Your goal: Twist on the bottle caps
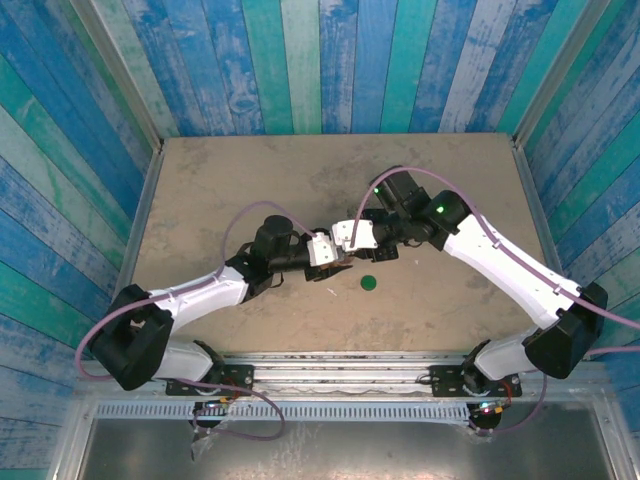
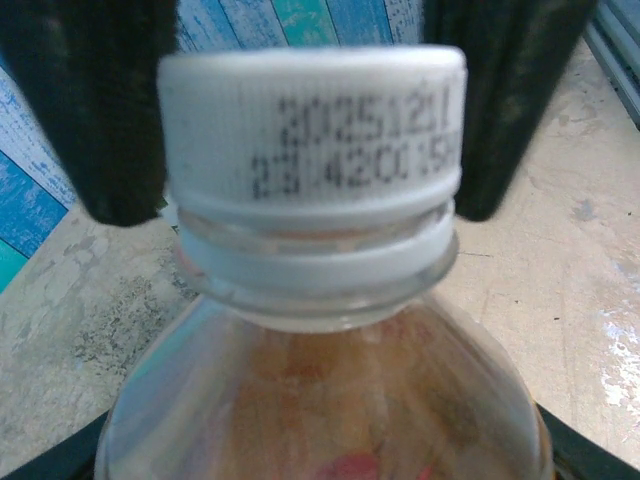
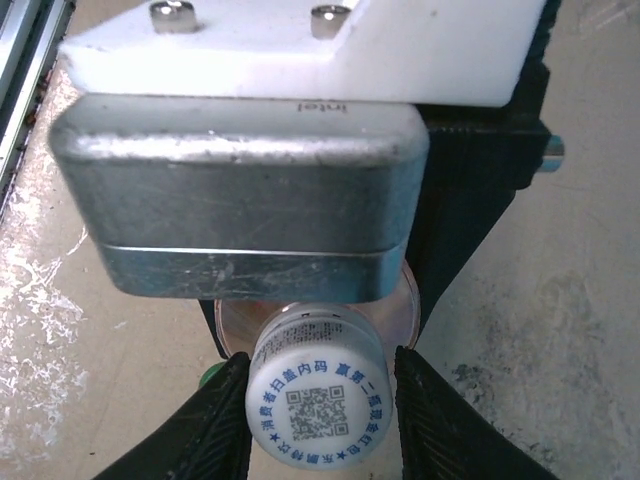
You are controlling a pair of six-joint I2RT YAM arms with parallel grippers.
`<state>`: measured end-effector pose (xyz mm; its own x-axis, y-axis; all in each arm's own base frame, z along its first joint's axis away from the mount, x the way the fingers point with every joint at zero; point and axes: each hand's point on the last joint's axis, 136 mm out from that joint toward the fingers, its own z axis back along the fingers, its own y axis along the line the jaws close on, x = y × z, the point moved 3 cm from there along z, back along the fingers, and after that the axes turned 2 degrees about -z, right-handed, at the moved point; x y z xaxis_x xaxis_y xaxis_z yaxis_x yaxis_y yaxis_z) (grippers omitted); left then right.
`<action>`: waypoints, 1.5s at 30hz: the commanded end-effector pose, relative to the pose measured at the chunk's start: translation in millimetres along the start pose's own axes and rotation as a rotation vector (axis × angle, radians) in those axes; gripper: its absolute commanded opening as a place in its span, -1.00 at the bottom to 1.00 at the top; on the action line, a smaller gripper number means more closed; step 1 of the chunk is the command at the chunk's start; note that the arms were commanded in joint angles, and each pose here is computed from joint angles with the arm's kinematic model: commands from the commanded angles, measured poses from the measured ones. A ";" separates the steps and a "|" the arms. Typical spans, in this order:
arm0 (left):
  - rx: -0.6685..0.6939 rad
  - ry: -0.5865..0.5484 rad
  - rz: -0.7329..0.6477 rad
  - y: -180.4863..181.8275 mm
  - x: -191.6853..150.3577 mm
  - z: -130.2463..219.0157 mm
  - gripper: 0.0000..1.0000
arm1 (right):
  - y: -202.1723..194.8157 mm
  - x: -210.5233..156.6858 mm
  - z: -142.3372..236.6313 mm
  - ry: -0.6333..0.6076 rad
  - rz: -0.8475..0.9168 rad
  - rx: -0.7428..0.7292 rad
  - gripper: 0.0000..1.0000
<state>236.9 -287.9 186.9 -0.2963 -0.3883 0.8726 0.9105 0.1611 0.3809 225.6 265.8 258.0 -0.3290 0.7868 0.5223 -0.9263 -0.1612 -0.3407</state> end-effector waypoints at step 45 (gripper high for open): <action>0.199 -0.039 0.048 42.1 21.2 -0.5 0.18 | -52.5 -11.7 44.7 -0.222 -0.937 -0.265 0.38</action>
<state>274.6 -288.0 205.6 -0.2468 -0.3957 0.8846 0.8400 0.3678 0.3989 273.0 243.1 277.8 0.7156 0.2205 0.6627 -0.5725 0.7287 0.3758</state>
